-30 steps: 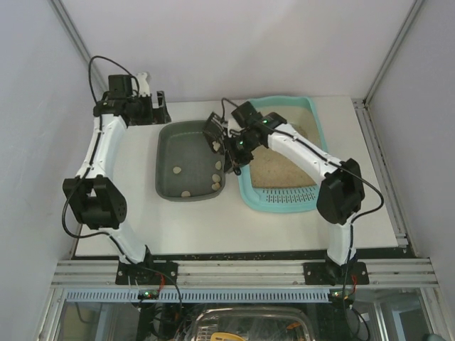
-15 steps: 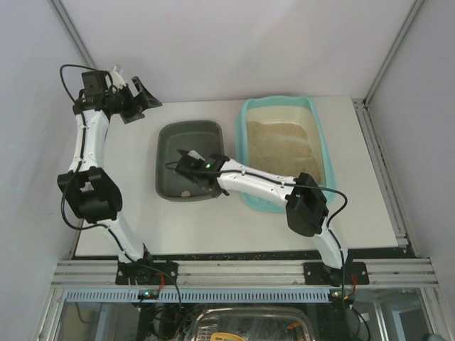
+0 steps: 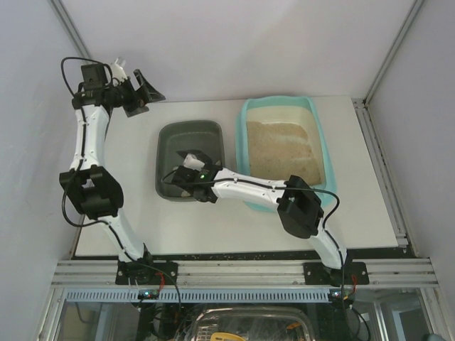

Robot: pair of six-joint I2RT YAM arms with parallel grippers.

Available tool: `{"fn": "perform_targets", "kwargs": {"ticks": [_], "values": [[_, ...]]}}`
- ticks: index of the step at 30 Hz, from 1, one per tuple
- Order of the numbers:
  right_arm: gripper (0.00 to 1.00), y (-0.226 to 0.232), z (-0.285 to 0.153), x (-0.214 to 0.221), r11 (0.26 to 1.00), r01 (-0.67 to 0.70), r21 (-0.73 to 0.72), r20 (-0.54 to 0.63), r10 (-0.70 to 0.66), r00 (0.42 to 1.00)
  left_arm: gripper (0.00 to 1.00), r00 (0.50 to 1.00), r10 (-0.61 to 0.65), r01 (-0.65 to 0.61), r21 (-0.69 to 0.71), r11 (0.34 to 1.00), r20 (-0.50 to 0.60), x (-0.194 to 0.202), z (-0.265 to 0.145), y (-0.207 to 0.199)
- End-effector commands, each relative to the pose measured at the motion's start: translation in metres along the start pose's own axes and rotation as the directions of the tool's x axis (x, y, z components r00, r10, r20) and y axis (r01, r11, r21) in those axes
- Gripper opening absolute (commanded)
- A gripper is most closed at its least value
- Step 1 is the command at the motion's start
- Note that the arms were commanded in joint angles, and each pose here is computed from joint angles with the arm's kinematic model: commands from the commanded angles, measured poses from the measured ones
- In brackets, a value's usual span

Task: Clean the litter box

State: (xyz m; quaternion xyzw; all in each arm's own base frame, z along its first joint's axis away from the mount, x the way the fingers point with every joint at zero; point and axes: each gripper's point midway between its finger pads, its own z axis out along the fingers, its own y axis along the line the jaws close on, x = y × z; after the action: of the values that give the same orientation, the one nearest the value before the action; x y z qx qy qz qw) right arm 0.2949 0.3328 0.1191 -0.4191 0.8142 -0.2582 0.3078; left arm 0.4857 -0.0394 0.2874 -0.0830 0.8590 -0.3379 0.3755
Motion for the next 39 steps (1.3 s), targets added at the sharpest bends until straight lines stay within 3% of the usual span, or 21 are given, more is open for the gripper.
{"fn": "perform_targets", "kwargs": {"ticks": [1,4,8,14,17,21,25,29,33,36,39], "values": [[0.0,-0.022,-0.017,-0.022,0.992,-0.123,-0.015,0.082,0.124,0.989,1.0,0.986,0.133,-0.128,-0.049,0.991,0.098,-0.025,-0.028,-0.021],[0.0,-0.042,-0.043,-0.024,0.947,-0.281,-0.157,0.109,0.299,0.948,1.0,0.966,0.201,-0.175,-0.157,0.972,0.164,-0.028,-0.042,-0.025],[0.0,-0.1,-0.081,0.008,0.783,-0.537,-0.316,0.094,0.588,0.803,1.0,0.92,0.326,-0.255,-0.299,0.919,0.217,-0.007,-0.046,-0.051],[0.0,-0.189,-0.103,0.077,0.541,-0.769,-0.341,0.106,0.835,0.541,1.0,0.926,0.331,-0.289,-0.222,0.931,0.182,0.043,0.008,-0.11],[0.0,-0.216,-0.1,0.111,0.413,-0.847,-0.335,0.071,0.907,0.414,1.0,0.904,0.408,-0.38,-0.198,0.903,0.128,0.077,0.042,-0.148],[0.0,-0.231,-0.1,0.142,0.277,-0.895,-0.35,0.024,0.958,0.287,1.0,0.889,0.455,-0.444,-0.133,0.886,0.062,0.128,0.077,-0.195],[0.0,-0.226,-0.109,0.158,0.189,-0.9,-0.392,-0.02,0.977,0.214,1.0,0.883,0.47,-0.464,-0.132,0.876,0.015,0.163,0.099,-0.211],[0.0,-0.217,-0.124,0.168,0.127,-0.892,-0.434,-0.048,0.985,0.164,1.0,0.836,0.547,-0.548,-0.12,0.828,-0.041,0.205,0.11,-0.218],[0.0,-0.204,-0.133,0.178,0.082,-0.888,-0.452,-0.068,0.99,0.126,1.0,0.807,0.586,-0.588,-0.2,0.784,-0.076,0.224,0.12,-0.199],[0.0,-0.197,-0.142,0.184,0.068,-0.879,-0.472,-0.08,0.99,0.119,1.0,0.782,0.618,-0.611,-0.307,0.73,-0.087,0.218,0.125,-0.176],[0.0,-0.184,-0.14,0.193,0.071,-0.883,-0.464,-0.103,0.986,0.133,1.0,0.767,0.628,-0.632,-0.322,0.705,-0.131,0.226,0.126,-0.161]]}}
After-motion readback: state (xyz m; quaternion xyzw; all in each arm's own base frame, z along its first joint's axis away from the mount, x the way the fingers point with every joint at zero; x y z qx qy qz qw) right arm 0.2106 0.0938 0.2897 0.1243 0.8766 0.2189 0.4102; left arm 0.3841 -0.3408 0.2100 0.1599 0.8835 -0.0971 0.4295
